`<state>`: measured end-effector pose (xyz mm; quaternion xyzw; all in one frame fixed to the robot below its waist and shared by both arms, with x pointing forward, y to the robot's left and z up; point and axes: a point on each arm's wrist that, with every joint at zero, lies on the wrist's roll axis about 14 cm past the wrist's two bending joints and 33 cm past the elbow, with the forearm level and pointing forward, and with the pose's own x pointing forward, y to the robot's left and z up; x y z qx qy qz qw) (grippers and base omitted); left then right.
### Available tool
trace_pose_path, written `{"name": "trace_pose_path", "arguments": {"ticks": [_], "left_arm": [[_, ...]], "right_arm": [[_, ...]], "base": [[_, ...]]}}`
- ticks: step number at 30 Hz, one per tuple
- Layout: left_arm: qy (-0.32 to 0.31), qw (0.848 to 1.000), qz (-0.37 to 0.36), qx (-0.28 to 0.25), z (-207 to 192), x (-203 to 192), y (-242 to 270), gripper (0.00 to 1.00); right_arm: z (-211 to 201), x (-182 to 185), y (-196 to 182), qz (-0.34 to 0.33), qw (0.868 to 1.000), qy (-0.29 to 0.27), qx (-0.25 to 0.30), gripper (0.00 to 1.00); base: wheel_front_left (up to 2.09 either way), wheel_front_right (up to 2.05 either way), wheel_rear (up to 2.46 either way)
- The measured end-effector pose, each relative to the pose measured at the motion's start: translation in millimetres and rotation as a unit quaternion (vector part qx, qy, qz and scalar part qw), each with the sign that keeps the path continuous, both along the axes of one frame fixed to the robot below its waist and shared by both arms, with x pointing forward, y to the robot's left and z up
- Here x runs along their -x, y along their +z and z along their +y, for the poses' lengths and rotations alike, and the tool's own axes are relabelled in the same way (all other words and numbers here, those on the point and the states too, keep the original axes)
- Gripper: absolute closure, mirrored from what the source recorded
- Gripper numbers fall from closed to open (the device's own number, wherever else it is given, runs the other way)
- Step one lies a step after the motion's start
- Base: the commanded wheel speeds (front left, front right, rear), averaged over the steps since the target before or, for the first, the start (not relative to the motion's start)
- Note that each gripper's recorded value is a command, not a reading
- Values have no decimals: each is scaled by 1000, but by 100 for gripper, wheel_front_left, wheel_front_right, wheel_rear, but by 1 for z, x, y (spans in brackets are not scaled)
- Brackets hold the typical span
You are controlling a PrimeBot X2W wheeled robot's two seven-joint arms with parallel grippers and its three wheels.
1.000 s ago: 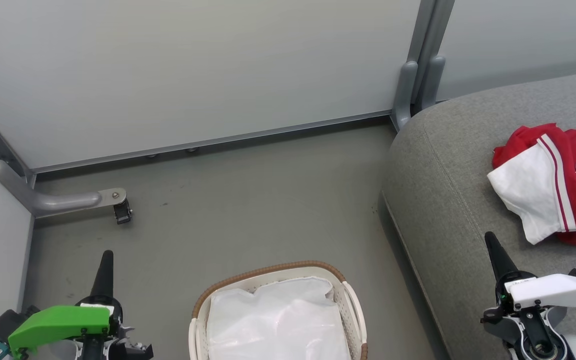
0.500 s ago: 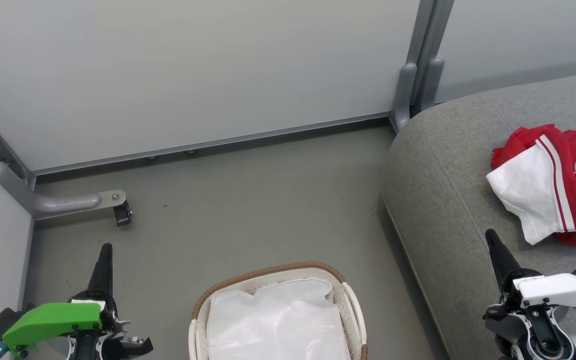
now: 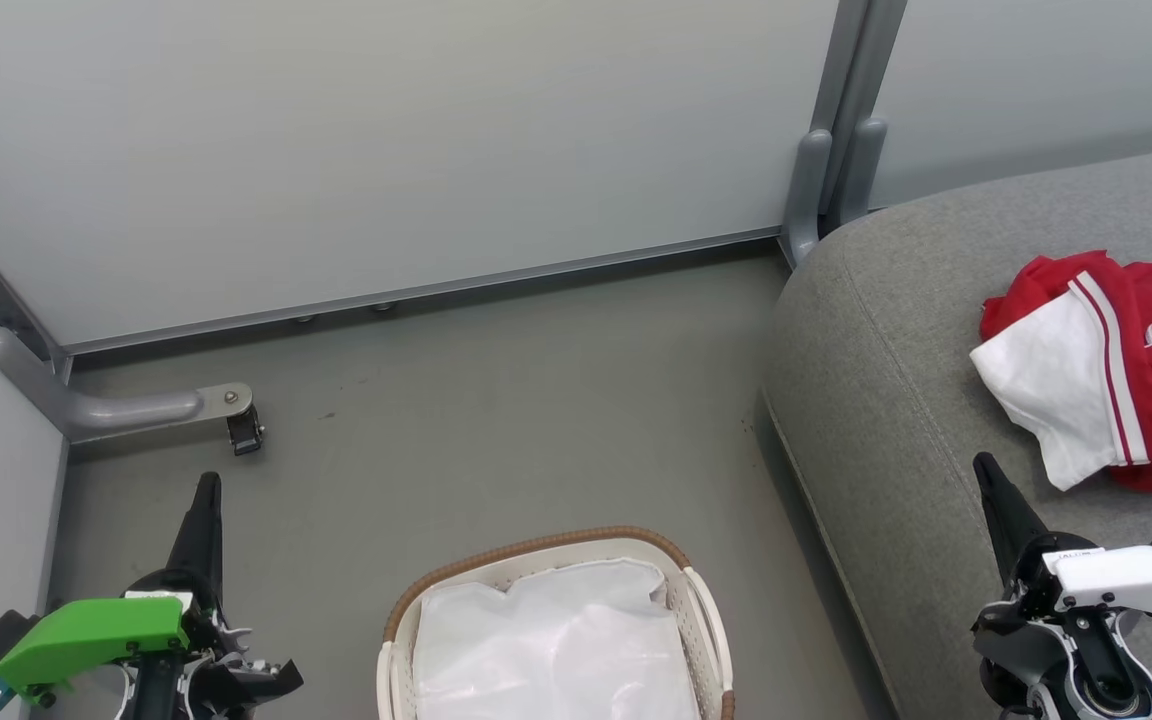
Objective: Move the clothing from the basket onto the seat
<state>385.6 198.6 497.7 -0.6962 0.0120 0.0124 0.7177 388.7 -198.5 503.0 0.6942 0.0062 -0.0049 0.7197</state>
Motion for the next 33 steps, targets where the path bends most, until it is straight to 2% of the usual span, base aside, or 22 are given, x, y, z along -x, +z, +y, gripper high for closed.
{"name": "trace_pose_path", "arguments": {"ticks": [6, 33], "left_arm": [[0, 1000, -9, 18, 0, -1, 5, 100], [0, 1000, -11, 18, 1, -2, 6, 100]], "right_arm": [[-1, 0, 2, -5, 1000, -1, -20, 100], [-1, 0, 3, -5, 1000, -1, -20, 100]], "base": [[0, 0, 0], [0, 0, 0]]}}
